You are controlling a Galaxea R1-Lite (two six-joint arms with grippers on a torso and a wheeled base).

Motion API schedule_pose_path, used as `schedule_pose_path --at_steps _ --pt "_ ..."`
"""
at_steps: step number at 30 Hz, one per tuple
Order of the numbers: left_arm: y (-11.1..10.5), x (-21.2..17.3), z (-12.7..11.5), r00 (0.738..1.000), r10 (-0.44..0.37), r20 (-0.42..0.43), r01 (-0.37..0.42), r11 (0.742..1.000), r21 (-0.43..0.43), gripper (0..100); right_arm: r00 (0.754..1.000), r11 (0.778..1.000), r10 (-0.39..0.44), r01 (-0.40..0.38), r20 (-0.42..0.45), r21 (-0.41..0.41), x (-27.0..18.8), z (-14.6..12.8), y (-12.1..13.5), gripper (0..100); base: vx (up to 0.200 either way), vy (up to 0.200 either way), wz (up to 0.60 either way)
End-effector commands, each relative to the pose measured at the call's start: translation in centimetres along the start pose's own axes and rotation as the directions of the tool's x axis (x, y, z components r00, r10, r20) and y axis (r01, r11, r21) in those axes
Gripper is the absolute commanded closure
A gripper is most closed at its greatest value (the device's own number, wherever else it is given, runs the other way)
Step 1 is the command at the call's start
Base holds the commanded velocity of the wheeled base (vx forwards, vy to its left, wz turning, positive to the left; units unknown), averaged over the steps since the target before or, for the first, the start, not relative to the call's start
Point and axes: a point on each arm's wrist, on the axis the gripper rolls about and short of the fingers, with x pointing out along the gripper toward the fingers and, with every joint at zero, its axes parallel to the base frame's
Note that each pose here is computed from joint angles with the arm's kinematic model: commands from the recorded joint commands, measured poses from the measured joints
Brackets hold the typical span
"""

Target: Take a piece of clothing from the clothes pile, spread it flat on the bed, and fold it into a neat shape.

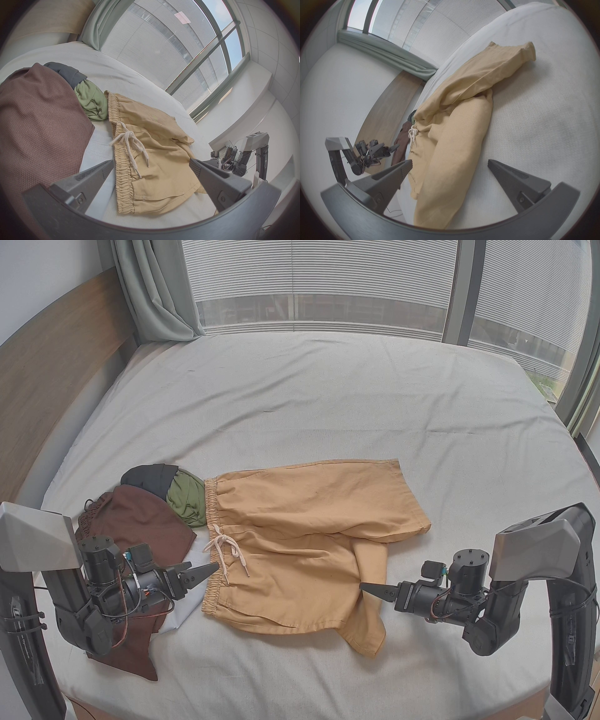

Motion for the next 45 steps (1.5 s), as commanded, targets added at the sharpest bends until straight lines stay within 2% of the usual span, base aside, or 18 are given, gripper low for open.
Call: schedule_pose_path --at_steps 1,6,13,19,29,36,40,45 --pt "0.1 0.0 -0.1 1.000 0.000 -0.002 0.000 1.000 -0.002 0 1.000 0.999 0.023 -0.023 0.012 0.042 1.5 0.0 -0.1 0 0.000 0.000 0.00" --pt "0.1 0.1 -0.1 1.000 0.001 -0.003 -0.001 1.000 -0.003 0 0.998 0.995 0.064 -0.066 0.027 0.079 1.6 0.6 1.4 0 0.000 0.000 0.00" --pt "0.2 0.2 -0.3 1.000 0.003 -0.009 -0.003 1.000 -0.007 0 0.986 0.989 0.138 -0.141 0.090 0.033 -0.8 3.2 5.2 0 0.000 0.000 0.00" --pt "0.2 0.2 -0.3 1.000 0.002 -0.011 -0.002 1.000 -0.007 0 0.979 0.984 0.170 -0.174 0.112 0.024 -1.4 3.9 6.5 0 0.000 0.000 0.00" --pt "0.2 0.2 -0.3 1.000 0.002 -0.011 -0.002 1.000 -0.007 0 0.980 0.983 0.177 -0.180 0.092 0.027 -0.7 3.4 6.5 0 0.000 0.000 0.00" --pt "0.3 0.2 -0.5 1.000 0.003 -0.014 -0.004 1.000 -0.010 0 0.985 0.988 0.148 -0.151 0.086 0.039 -0.4 3.1 5.4 0 0.000 0.000 0.00" --pt "0.3 0.2 -0.5 1.000 0.004 -0.015 -0.004 1.000 -0.009 0 0.993 0.995 0.090 -0.092 0.076 0.034 -1.3 2.7 4.0 0 0.000 0.000 0.00" --pt "0.3 0.2 -0.5 1.000 0.003 -0.014 -0.004 1.000 -0.010 0 0.999 1.000 0.022 -0.021 0.030 -0.019 -1.9 1.3 2.0 0 0.000 0.000 0.00"
